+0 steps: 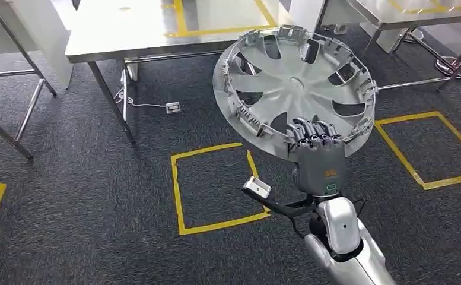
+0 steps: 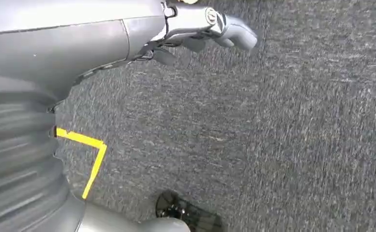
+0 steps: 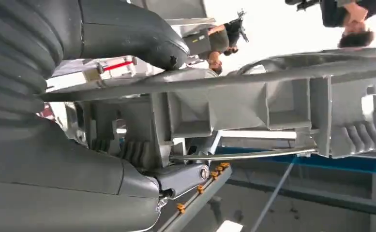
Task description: Take the parts from the cabinet and place them on the table.
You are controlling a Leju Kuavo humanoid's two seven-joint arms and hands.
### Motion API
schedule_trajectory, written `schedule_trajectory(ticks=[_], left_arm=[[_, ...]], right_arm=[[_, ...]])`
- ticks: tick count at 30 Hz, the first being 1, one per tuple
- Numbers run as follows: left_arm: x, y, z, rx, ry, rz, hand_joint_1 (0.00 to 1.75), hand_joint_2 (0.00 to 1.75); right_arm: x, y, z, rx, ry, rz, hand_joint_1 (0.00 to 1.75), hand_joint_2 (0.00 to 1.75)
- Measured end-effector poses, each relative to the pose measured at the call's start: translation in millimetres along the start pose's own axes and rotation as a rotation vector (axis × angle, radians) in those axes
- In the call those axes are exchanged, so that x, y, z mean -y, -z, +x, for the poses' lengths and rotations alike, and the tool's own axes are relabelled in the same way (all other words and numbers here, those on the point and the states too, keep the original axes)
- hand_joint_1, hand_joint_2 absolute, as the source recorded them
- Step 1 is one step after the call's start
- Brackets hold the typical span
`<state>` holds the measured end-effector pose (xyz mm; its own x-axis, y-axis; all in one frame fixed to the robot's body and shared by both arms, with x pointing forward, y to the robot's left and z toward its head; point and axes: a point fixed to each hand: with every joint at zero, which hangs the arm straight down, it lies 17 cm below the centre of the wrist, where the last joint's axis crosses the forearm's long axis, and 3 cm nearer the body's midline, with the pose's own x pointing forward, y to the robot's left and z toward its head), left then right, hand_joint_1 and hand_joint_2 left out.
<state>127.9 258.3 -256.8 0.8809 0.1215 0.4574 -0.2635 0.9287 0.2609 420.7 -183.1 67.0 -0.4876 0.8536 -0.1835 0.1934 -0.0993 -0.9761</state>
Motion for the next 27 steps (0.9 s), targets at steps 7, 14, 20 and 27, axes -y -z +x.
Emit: schedule_trajectory(ticks=[7, 14, 20, 27], left_arm=[[2.4, -0.9, -0.1, -0.002, -0.002, -0.004, 0.0, 1.75], [3.5, -0.6, 0.8, -0.002, 0.0, -0.011, 0.0, 1.75], [1.1, 0.7, 0.5, -0.007, 0.001, -0.01, 0.0, 1.75], [1.3, 1.2, 1.9, -0.006, 0.0, -0.01, 0.0, 1.75]], right_arm=[[-2.9, -2.7, -0.9, -0.006, 0.005, 0.01, 1.75, 1.75], [-0.2, -1.4, -2.0, -0.013, 0.01, 0.005, 1.75, 1.75], [-0.7, 0.4, 1.0, -0.007, 0.02, 0.012, 1.75, 1.75], [4.2, 4.8, -1.6, -0.007, 0.014, 0.0, 1.75, 1.75]])
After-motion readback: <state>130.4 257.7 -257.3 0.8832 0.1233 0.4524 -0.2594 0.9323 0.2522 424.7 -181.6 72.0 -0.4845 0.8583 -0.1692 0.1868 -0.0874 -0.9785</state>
